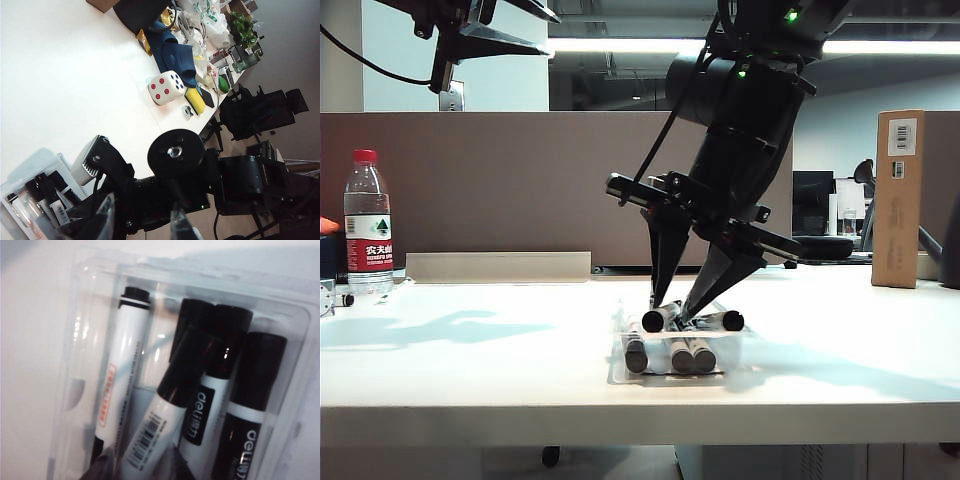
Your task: Pick up the markers scattered on the table and put them into the packaging box, making sure the markers fit the shape of the box's grooves.
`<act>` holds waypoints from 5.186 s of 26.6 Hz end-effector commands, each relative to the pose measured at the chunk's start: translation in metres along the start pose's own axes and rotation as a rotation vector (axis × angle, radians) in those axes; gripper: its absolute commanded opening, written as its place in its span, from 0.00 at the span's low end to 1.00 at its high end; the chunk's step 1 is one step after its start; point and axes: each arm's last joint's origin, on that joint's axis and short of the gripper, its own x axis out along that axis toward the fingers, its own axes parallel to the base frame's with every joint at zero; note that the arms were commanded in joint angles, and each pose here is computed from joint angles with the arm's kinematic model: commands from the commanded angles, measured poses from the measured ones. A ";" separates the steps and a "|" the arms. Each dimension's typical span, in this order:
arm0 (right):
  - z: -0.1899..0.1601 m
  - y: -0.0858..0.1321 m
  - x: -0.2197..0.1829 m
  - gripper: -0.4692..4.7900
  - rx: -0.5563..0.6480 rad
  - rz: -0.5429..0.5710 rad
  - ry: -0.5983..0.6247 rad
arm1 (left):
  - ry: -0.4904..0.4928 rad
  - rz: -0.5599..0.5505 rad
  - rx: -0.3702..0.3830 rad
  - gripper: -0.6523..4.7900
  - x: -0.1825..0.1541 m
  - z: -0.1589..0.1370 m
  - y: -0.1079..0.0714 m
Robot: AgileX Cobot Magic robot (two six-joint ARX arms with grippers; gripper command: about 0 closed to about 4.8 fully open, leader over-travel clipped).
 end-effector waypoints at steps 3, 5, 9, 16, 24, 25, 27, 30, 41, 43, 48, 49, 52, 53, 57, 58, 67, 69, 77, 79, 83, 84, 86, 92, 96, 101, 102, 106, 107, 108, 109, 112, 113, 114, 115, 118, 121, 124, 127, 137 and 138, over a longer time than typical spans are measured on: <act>0.005 0.003 -0.003 0.16 -0.009 0.015 -0.043 | -0.006 -0.010 0.022 0.39 -0.002 0.001 -0.003; 0.005 0.003 -0.004 0.16 -0.010 0.018 -0.048 | -0.005 -0.010 0.021 0.39 -0.002 0.001 -0.003; 0.005 0.003 -0.003 0.17 -0.010 0.019 -0.046 | -0.005 -0.010 0.021 0.39 -0.002 0.001 -0.003; 0.005 0.002 -0.004 0.40 -0.016 0.018 -0.047 | -0.005 -0.010 0.016 0.39 -0.001 0.001 -0.003; 0.011 0.005 -0.037 0.40 -0.052 0.038 -0.125 | -0.001 -0.009 0.029 0.39 -0.002 0.000 -0.003; 0.011 0.005 -0.051 0.38 -0.059 0.026 -0.150 | 0.004 -0.005 0.050 0.39 -0.003 -0.001 -0.005; 0.007 0.005 -0.067 0.24 -0.084 -0.016 -0.169 | 0.014 0.015 0.079 0.27 -0.006 -0.004 -0.008; -0.003 0.006 -0.094 0.08 -0.147 -0.065 -0.184 | 0.042 0.170 0.087 0.11 -0.014 -0.016 -0.012; -0.067 0.020 -0.158 0.08 -0.119 0.003 -0.293 | 0.088 0.358 0.135 0.11 -0.063 -0.109 -0.056; -0.079 0.026 -0.156 0.08 -0.126 0.019 -0.282 | 0.076 0.357 0.123 0.11 -0.070 -0.127 -0.062; -0.106 0.051 -0.153 0.08 -0.182 -0.033 -0.311 | -0.008 0.386 0.110 0.11 -0.091 -0.161 -0.083; -0.111 0.058 -0.153 0.08 -0.210 -0.043 -0.322 | -0.035 0.413 0.108 0.11 -0.096 -0.168 -0.087; -0.131 0.074 -0.156 0.08 -0.292 -0.081 -0.368 | -0.182 0.529 0.140 0.11 -0.118 -0.200 -0.105; -0.136 0.075 -0.157 0.08 -0.307 -0.082 -0.375 | -0.224 0.513 0.135 0.11 -0.123 -0.211 -0.110; -0.159 0.077 -0.160 0.08 -0.364 -0.014 -0.394 | -0.341 0.425 0.174 0.11 -0.139 -0.251 -0.123; -0.165 0.075 -0.161 0.08 -0.370 0.011 -0.409 | -0.374 0.414 0.205 0.11 -0.143 -0.261 -0.125; -0.190 0.044 -0.169 0.08 -0.294 0.146 -0.583 | -0.429 0.465 0.275 0.11 -0.154 -0.298 -0.127; -0.191 0.042 -0.172 0.08 -0.287 0.137 -0.602 | -0.433 0.549 0.237 0.11 -0.153 -0.300 -0.121; -0.191 0.042 -0.172 0.09 -0.291 0.139 -0.599 | -0.448 0.642 0.206 0.11 -0.155 -0.302 -0.117; -0.191 0.042 -0.172 0.09 -0.291 0.141 -0.600 | -0.448 0.642 0.206 0.11 -0.155 -0.302 -0.117; -0.191 0.042 -0.172 0.09 -0.291 0.141 -0.600 | -0.448 0.642 0.206 0.11 -0.155 -0.302 -0.117; -0.191 0.042 -0.172 0.09 -0.291 0.141 -0.600 | -0.448 0.642 0.206 0.11 -0.155 -0.302 -0.117; -0.191 0.042 -0.172 0.09 -0.291 0.141 -0.600 | -0.448 0.642 0.206 0.11 -0.155 -0.302 -0.117; -0.191 0.042 -0.172 0.09 -0.291 0.141 -0.600 | -0.446 0.645 0.216 0.11 -0.155 -0.302 -0.117; -0.191 0.042 -0.172 0.09 -0.291 0.141 -0.600 | -0.494 0.771 0.471 0.11 -0.157 -0.293 -0.121; -0.191 0.042 -0.172 0.09 -0.291 0.141 -0.600 | -0.754 0.799 0.694 0.11 -0.153 -0.267 -0.123; -0.191 0.042 -0.172 0.09 -0.291 0.141 -0.600 | -0.772 0.823 0.727 0.11 -0.151 -0.264 -0.120; -0.191 0.042 -0.172 0.09 -0.291 0.141 -0.601 | -0.793 0.937 0.733 0.11 -0.137 -0.257 -0.082; -0.191 0.042 -0.172 0.09 -0.291 0.141 -0.600 | -0.787 0.941 0.715 0.11 -0.133 -0.257 -0.070; -0.191 0.042 -0.172 0.09 -0.291 0.141 -0.600 | -0.782 0.939 0.704 0.11 -0.129 -0.258 -0.061; -0.191 0.042 -0.172 0.09 -0.291 0.141 -0.601 | -0.780 0.935 0.693 0.11 -0.125 -0.258 -0.049; -0.191 0.042 -0.172 0.09 -0.291 0.141 -0.601 | -0.772 0.935 0.679 0.11 -0.114 -0.262 -0.022; -0.191 0.042 -0.172 0.09 -0.291 0.141 -0.600 | -0.769 0.936 0.677 0.11 -0.110 -0.264 -0.012; -0.191 0.042 -0.172 0.09 -0.291 0.141 -0.600 | -0.772 0.936 0.677 0.11 -0.107 -0.266 -0.003; -0.191 0.042 -0.172 0.09 -0.291 0.141 -0.600 | -0.776 0.933 0.677 0.11 -0.105 -0.268 0.003; -0.191 0.042 -0.172 0.09 -0.291 0.141 -0.601 | -0.793 0.923 0.665 0.11 -0.098 -0.273 0.020; -0.191 0.042 -0.172 0.09 -0.291 0.141 -0.601 | -0.815 0.905 0.620 0.11 -0.093 -0.279 0.034; -0.191 0.042 -0.172 0.09 -0.291 0.141 -0.601 | -0.821 0.943 0.593 0.11 -0.093 -0.281 0.038; -0.191 0.042 -0.172 0.09 -0.291 0.141 -0.601 | -0.858 1.012 0.569 0.11 -0.095 -0.280 0.038; -0.191 0.042 -0.172 0.09 -0.291 0.141 -0.601 | -0.878 1.070 0.554 0.11 -0.097 -0.280 0.039; -0.191 0.042 -0.172 0.09 -0.291 0.141 -0.601 | -0.875 1.071 0.552 0.11 -0.097 -0.280 0.039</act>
